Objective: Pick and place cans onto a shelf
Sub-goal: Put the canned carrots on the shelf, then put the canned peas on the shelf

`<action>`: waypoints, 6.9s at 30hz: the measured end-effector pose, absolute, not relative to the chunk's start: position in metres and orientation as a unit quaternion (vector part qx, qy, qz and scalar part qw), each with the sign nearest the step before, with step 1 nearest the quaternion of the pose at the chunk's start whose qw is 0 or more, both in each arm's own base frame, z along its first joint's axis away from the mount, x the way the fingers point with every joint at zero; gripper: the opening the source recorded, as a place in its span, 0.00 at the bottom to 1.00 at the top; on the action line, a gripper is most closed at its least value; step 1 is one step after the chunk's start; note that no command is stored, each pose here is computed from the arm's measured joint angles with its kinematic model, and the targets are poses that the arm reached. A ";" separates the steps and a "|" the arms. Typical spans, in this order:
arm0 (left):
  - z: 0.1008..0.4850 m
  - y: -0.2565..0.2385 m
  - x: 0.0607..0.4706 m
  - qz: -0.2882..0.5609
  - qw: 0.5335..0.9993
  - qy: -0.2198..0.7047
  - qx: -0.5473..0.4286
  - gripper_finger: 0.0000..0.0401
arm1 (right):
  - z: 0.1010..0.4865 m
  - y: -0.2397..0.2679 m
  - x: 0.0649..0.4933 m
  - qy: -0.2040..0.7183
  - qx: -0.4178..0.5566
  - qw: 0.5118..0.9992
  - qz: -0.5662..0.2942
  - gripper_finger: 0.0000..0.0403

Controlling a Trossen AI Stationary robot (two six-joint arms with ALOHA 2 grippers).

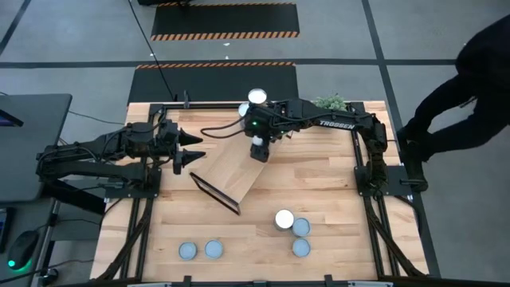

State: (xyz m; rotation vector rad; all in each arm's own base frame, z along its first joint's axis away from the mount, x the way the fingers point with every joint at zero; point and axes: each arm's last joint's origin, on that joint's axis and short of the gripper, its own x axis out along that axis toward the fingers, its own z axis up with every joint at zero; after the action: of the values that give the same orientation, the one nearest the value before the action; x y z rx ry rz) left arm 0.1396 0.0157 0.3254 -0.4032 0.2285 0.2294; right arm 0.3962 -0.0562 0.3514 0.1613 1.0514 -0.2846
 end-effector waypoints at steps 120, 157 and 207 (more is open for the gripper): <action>0.323 0.016 0.139 0.116 0.965 0.123 -0.200 0.75 | 0.320 -0.035 0.360 0.329 0.141 0.902 -0.240 0.47; 0.323 0.016 0.139 0.119 0.965 0.123 -0.199 0.75 | 0.283 -0.049 0.368 0.260 0.126 0.931 -0.224 0.47; 0.299 0.026 0.192 0.206 0.953 0.172 -0.140 0.75 | 0.326 -0.023 0.351 0.278 0.114 0.947 -0.109 0.47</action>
State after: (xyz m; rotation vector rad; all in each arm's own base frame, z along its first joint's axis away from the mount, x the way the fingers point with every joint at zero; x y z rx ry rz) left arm 0.1916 0.0258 0.2992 -0.2840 0.3501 0.4189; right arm 0.3507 -0.0232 0.3259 0.2329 0.5662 -0.2223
